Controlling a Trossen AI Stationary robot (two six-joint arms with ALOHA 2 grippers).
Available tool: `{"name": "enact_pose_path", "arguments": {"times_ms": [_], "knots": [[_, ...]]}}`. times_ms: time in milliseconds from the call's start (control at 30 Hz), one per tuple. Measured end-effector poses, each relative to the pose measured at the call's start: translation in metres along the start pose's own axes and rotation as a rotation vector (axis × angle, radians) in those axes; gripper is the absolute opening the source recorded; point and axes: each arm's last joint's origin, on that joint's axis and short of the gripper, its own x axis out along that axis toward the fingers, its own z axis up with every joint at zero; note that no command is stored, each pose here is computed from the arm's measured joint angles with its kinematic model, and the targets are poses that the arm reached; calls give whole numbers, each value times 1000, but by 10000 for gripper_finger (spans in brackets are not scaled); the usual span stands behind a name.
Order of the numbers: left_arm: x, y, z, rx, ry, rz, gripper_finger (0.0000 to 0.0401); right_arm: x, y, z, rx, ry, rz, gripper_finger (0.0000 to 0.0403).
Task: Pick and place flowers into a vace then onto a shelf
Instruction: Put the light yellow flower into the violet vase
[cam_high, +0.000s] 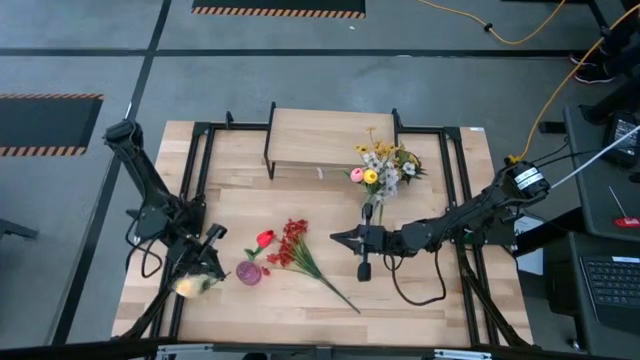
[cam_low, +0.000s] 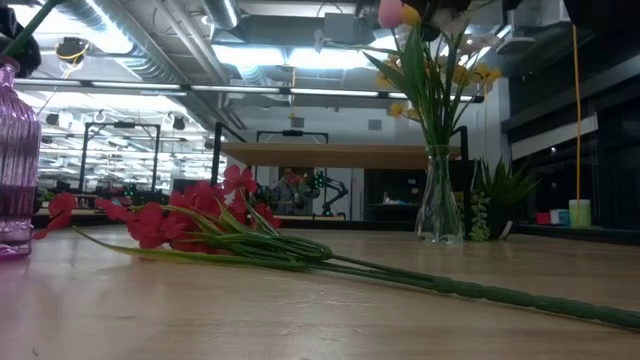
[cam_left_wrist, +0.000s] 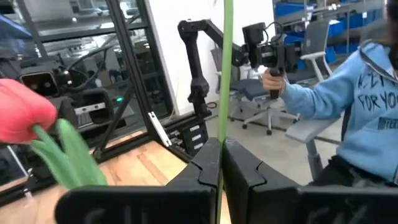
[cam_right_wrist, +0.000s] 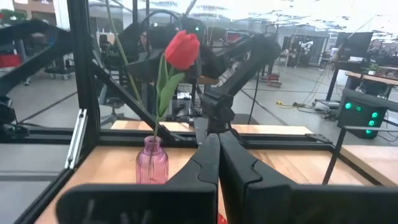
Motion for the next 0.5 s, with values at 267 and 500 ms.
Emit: {"name": "enact_pose_path", "arguments": {"times_ms": [267, 500], "knots": [[-11, 5, 3, 10, -2, -37, 2, 0, 1, 0, -6, 1, 2, 5], [-21, 9, -14, 1, -75, -72, 2, 0, 1, 0, -17, 1, 3, 5]]}}
